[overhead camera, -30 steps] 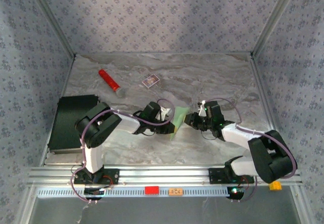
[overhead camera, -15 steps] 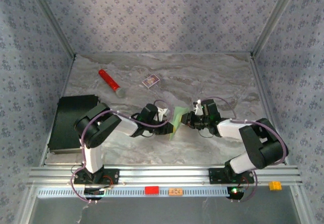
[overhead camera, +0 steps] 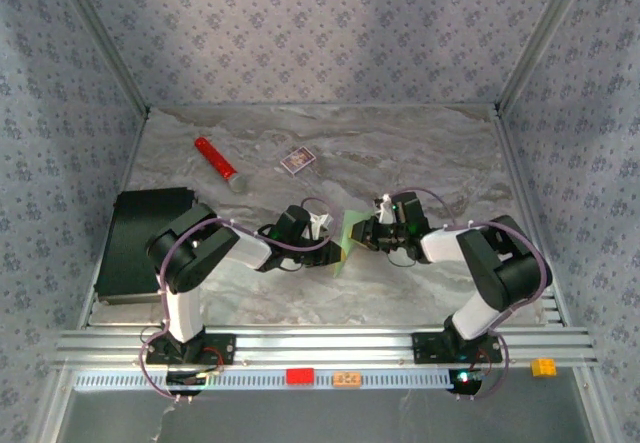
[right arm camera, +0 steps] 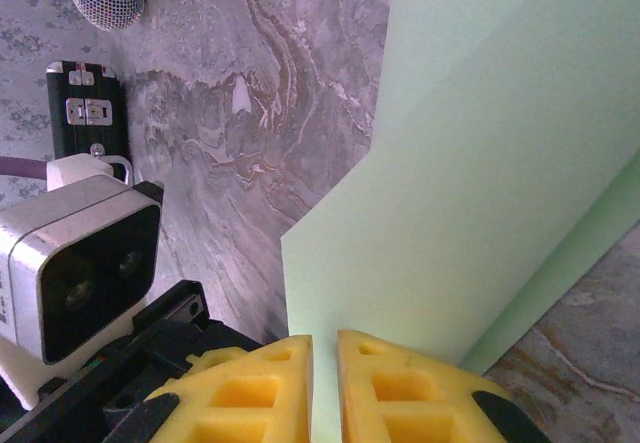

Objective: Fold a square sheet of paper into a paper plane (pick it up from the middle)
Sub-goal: Fold the wing for the fifth time at the center of the table.

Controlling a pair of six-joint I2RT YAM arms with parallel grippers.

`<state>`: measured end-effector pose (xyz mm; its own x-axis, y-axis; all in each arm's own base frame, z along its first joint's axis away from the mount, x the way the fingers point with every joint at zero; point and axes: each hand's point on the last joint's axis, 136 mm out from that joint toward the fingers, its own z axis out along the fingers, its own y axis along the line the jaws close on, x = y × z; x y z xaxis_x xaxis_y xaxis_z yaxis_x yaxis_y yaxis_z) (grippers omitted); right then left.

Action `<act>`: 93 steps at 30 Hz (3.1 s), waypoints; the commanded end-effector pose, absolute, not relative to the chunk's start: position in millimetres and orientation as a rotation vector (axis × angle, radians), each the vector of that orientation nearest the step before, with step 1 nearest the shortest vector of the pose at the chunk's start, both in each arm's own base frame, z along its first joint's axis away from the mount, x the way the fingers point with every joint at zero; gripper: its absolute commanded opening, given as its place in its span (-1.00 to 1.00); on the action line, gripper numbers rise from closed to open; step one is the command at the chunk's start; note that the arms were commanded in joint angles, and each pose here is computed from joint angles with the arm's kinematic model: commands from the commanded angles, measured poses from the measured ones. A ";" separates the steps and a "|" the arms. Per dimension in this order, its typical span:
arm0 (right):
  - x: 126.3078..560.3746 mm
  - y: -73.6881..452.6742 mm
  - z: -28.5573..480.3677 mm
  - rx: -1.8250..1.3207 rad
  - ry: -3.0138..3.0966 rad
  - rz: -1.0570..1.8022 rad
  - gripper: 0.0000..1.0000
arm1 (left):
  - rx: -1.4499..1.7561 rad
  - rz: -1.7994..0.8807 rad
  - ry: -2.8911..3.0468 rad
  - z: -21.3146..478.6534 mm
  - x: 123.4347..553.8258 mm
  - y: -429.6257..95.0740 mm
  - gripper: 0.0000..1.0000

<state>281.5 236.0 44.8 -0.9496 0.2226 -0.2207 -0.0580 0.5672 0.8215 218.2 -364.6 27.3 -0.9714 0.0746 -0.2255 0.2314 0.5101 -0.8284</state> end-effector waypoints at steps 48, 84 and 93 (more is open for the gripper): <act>287.4 244.5 25.9 0.138 2.581 1.276 -0.66 | 0.129 -1.318 2.773 -9.5 216.8 -344.8 -1.00; 265.6 227.5 -18.1 0.230 2.767 1.099 -0.72 | 0.283 -1.448 2.742 25.8 199.4 -350.0 -0.89; 264.1 226.3 -21.4 0.244 2.784 1.083 -0.73 | 0.331 -1.400 2.811 16.9 189.6 -343.2 -0.80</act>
<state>284.3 247.4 22.8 -0.9682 0.1912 -0.1610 -0.0095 0.6157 0.7880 208.5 -354.9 25.8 -0.9792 0.1374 -0.1492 0.2007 0.5511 -0.8100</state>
